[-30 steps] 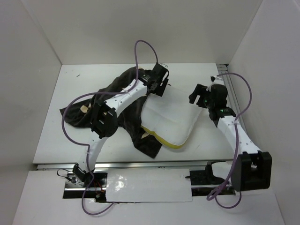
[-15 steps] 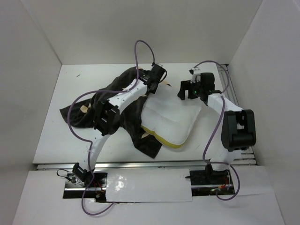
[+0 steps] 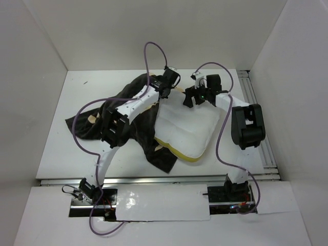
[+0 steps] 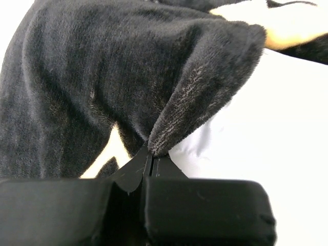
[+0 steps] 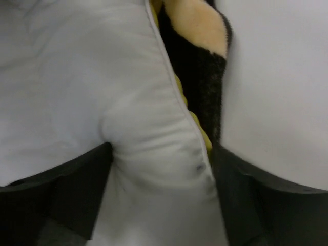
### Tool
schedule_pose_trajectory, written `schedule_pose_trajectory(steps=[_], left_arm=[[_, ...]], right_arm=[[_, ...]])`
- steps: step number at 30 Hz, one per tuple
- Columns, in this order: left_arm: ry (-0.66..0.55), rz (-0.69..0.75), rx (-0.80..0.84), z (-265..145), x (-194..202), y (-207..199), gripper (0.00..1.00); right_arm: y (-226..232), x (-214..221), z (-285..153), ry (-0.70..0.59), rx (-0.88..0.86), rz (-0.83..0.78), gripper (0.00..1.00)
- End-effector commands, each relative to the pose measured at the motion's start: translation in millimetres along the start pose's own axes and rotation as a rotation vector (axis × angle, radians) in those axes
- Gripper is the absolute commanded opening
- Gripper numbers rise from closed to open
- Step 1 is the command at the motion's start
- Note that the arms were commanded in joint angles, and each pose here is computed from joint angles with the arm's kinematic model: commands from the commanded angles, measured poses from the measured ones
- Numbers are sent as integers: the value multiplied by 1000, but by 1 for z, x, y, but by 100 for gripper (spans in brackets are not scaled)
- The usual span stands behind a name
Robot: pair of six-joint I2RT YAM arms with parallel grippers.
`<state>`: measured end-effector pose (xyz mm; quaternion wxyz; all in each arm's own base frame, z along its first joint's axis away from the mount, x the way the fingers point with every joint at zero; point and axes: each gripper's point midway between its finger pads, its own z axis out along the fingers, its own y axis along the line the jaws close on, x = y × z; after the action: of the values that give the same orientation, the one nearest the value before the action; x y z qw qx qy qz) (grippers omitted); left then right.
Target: Put the pillow into the pillowcase
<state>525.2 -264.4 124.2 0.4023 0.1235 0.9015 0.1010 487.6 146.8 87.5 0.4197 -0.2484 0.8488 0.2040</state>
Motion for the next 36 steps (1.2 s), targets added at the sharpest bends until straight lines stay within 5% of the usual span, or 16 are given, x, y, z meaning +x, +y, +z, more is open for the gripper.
schedule_pose_trajectory(steps=[1,3,4,6,7,8,12,13,22,26,33,36], left_arm=[[-136,-78,38,-34,-50,14,0],[-170,-80,60,-41,-60,9,0],[-184,-87,75,-49,-66,10,0],[-221,-79,93,-61,-74,2,0],[-231,-74,105,-66,-78,3,0],[-254,-79,129,-80,-86,1,0],[-315,-101,207,-126,-103,2,0],[-313,-92,217,-133,-100,-2,0],[-409,-86,253,-234,-103,-4,0],[-437,-61,377,-277,-93,-30,0],[-520,62,604,-366,-66,-89,0],[-506,98,749,-396,-49,-109,0]], right_arm=[[22,15,22,54,-187,-7,79],[45,50,30,199,-312,40,61],[51,36,37,196,-334,-16,42],[54,42,45,243,-312,-23,23],[52,29,48,213,-266,-17,4],[52,32,50,219,-202,-28,0],[68,-30,15,14,-64,-84,0],[74,-77,-16,-128,-34,-113,0],[187,-151,-193,-668,15,-216,0],[205,-149,-219,-743,-4,-212,0],[220,-123,-178,-721,-70,-149,0],[227,-117,-175,-808,-79,-96,0]])
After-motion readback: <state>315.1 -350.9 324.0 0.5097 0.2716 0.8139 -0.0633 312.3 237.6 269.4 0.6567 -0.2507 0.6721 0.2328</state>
